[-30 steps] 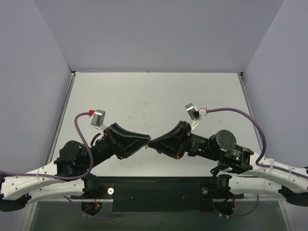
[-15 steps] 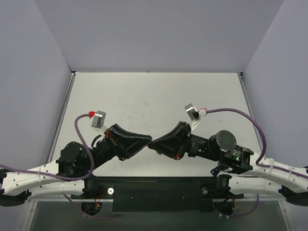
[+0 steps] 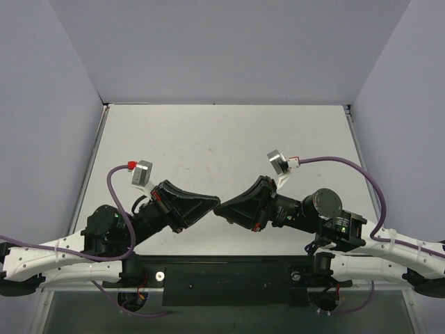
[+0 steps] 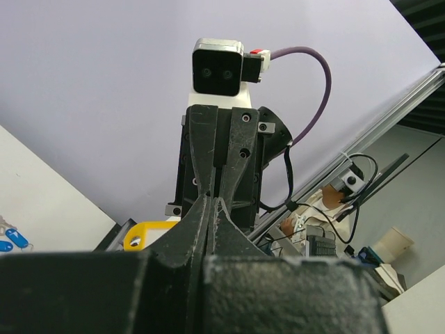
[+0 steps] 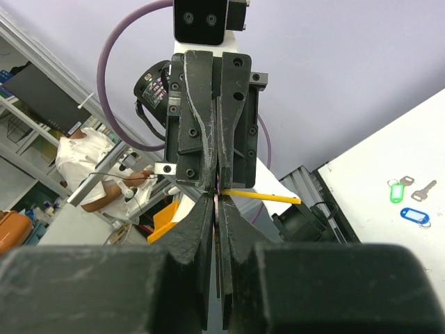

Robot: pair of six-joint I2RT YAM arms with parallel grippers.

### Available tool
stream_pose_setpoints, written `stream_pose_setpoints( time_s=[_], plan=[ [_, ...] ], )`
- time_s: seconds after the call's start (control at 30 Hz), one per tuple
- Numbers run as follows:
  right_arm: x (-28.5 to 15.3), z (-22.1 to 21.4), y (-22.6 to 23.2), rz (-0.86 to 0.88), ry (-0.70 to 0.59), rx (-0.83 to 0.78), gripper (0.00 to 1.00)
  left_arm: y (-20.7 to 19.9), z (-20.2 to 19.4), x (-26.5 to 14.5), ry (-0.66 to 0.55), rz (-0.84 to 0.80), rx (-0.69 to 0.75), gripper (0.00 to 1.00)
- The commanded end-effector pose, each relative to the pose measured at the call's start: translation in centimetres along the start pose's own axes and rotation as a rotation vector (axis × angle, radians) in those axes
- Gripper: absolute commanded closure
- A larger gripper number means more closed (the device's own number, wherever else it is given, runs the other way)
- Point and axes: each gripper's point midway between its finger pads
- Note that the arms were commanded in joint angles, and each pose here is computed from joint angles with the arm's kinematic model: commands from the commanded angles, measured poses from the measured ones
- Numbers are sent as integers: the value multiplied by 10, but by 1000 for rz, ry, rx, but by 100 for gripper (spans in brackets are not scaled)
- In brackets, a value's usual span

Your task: Remove the keys from the keyring

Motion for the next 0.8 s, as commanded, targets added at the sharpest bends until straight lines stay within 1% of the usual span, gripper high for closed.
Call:
stream_pose_setpoints(
  time_s=[0.0, 0.2, 0.43, 0.77],
  plan=[
    [-1, 14, 17, 60, -54, -16, 100, -20, 15, 0, -2, -42, 12, 100],
    [-2, 13, 17, 55, -48, -18, 100, -25, 8, -5, 85, -54, 54, 100],
    [0, 7, 17, 45, 0, -30, 100, -35, -5, -18, 233, -92, 106, 100],
    [7, -3, 19, 47, 64, -27, 100, -44, -19, -29, 344, -151, 139, 100]
  ],
)
Point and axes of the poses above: each gripper's point midway between its finger pads, its own x axis out along the fingers, its own y axis along the line the jaws close on, z = x × y, and after that the axes turned 12 degrees about x, right-handed
